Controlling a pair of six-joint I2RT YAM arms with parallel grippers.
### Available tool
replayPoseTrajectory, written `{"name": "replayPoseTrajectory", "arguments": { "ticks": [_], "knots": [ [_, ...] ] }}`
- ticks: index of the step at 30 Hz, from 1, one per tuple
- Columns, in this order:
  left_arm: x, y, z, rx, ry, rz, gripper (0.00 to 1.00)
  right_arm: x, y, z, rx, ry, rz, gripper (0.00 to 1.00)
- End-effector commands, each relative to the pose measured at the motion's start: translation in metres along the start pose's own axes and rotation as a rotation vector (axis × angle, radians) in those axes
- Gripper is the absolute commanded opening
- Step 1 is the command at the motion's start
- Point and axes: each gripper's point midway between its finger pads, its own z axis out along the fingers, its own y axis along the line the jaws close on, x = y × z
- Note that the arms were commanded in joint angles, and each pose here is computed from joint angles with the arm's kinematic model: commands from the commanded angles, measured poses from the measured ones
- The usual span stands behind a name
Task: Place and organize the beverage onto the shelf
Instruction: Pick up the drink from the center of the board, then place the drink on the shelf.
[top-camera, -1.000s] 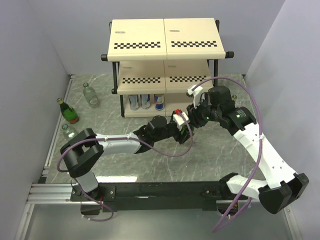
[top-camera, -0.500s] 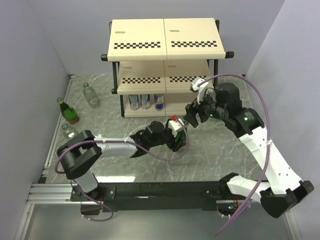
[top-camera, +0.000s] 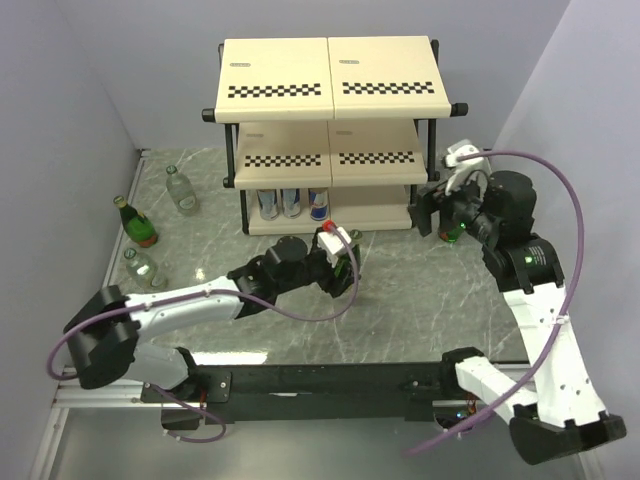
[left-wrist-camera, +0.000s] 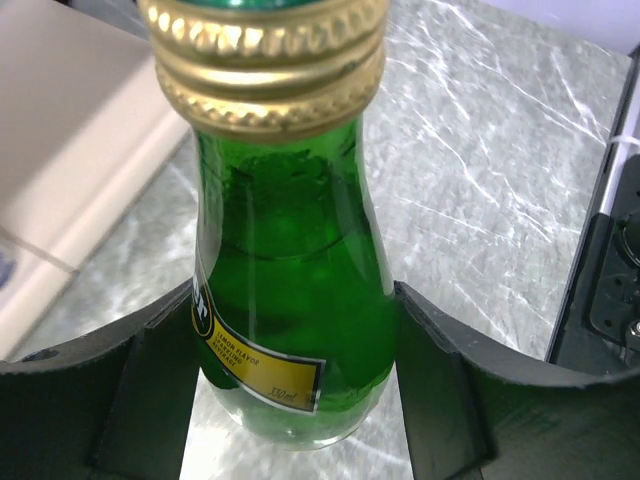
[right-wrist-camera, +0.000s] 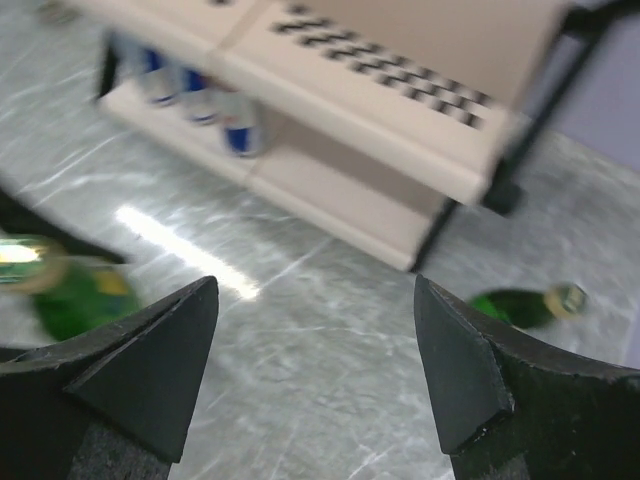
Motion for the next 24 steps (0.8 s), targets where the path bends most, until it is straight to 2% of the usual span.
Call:
{"name": "replayPoseTrajectory", "arguments": {
  "ticks": [1,2,4,6,7,9,18,24],
  "knots": [
    [-0.127,0.008,-0.028,-0.064,-0.279,0.042,0.0,0.005,-0.029,0.002,0.082,-0.037,0.078,0.85],
    [-0.123,0.008,-0.033,-0.055,-0.224,0.047,0.0,0.014,-0.028,0.006,0.059,-0.032,0.088,0.85],
    [-0.155,0.009,-0.042,-0.062,-0.25,0.046,0.0,0.023,-0.032,0.007,0.066,-0.035,0.102,0.85],
    [-0.162,0.016,-0.047,-0.086,-0.217,0.034,0.0,0.034,-0.029,0.013,0.053,-0.035,0.117,0.84],
    [-0.184,0.017,-0.053,-0.093,-0.248,0.033,0.0,0.036,-0.029,0.013,0.053,-0.04,0.121,0.84],
    [-0.19,0.026,-0.057,-0.115,-0.226,0.018,0.0,0.044,-0.028,0.018,0.048,-0.035,0.132,0.84],
    [-0.28,0.073,-0.1,-0.226,-0.367,-0.045,0.0,0.065,-0.026,0.022,0.038,-0.002,0.114,0.84],
    [-0.338,0.096,-0.136,-0.308,-0.488,-0.03,0.0,0.069,-0.025,0.023,0.03,0.005,0.107,0.84]
  ]
}}
